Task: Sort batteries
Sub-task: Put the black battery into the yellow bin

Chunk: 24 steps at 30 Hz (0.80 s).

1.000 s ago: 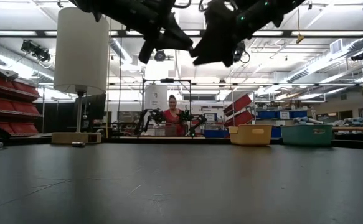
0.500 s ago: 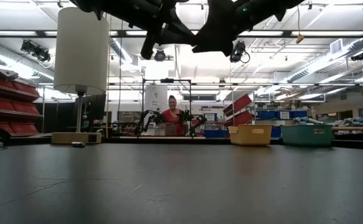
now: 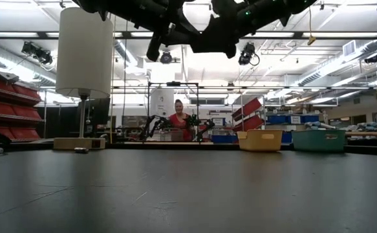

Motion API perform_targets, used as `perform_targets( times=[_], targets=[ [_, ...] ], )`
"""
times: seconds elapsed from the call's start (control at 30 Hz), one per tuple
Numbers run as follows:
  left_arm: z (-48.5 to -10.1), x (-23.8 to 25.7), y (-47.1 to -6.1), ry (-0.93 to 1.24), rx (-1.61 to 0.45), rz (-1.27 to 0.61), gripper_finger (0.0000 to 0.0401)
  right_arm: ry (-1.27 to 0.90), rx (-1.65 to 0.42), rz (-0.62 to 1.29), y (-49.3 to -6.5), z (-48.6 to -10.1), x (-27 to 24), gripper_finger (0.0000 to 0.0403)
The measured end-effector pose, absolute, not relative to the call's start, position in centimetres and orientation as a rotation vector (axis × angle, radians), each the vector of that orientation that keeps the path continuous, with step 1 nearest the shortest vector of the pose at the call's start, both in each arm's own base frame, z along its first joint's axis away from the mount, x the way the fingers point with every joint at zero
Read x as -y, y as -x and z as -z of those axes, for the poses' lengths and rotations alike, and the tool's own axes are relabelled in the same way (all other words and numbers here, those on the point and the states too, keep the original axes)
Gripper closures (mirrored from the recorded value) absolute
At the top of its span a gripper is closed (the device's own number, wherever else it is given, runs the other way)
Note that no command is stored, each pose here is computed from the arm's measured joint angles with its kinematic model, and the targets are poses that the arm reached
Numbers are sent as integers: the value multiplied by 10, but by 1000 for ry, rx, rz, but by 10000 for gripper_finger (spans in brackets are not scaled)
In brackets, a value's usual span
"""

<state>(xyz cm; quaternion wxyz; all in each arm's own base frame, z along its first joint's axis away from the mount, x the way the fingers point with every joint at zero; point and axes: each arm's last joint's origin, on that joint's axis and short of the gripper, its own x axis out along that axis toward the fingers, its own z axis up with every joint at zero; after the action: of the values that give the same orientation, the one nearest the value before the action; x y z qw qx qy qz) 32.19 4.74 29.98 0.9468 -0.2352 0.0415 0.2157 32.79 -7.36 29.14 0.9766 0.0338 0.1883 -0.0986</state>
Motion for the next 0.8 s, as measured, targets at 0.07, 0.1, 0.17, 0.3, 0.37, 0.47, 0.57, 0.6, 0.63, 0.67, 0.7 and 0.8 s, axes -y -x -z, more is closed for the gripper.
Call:
perform_targets(
  times=[0.07, 0.1, 0.17, 0.3, 0.37, 0.47, 0.57, 0.6, 0.63, 0.67, 0.7, 0.8],
  targets=[
    [-300, -47, -322, 479, -87, -443, 346, -56, -374, 197, -328, -292, 74, 297],
    [-299, -47, -322, 479, -90, -444, 346, -49, -376, 196, -328, -292, 74, 310],
    [-299, -47, -322, 479, -89, -445, 346, -46, -379, 194, -328, -292, 74, 334],
    [-298, -48, -321, 487, -98, -448, 346, -48, -377, 178, -328, -292, 74, 350],
    [-298, -48, -321, 507, -101, -455, 333, -49, -383, 177, -328, -291, 74, 350],
    [-296, -48, -321, 521, -120, -466, 286, -53, -401, 184, -326, -289, 77, 350],
    [-291, -49, -319, 528, -159, -494, 228, -62, -438, 208, -324, -288, 83, 350],
    [-289, -50, -319, 540, -175, -507, 210, -65, -456, 222, -322, -288, 86, 350],
    [-287, -51, -318, 556, -194, -520, 195, -66, -472, 244, -321, -289, 89, 350],
    [-284, -51, -316, 582, -217, -533, 183, -67, -488, 268, -320, -290, 93, 350],
    [-282, -52, -315, 609, -238, -548, 175, -70, -507, 299, -318, -292, 97, 350],
    [-279, -51, -312, 657, -265, -566, 170, -118, -603, 452, -306, -292, 118, 350]
  ],
)
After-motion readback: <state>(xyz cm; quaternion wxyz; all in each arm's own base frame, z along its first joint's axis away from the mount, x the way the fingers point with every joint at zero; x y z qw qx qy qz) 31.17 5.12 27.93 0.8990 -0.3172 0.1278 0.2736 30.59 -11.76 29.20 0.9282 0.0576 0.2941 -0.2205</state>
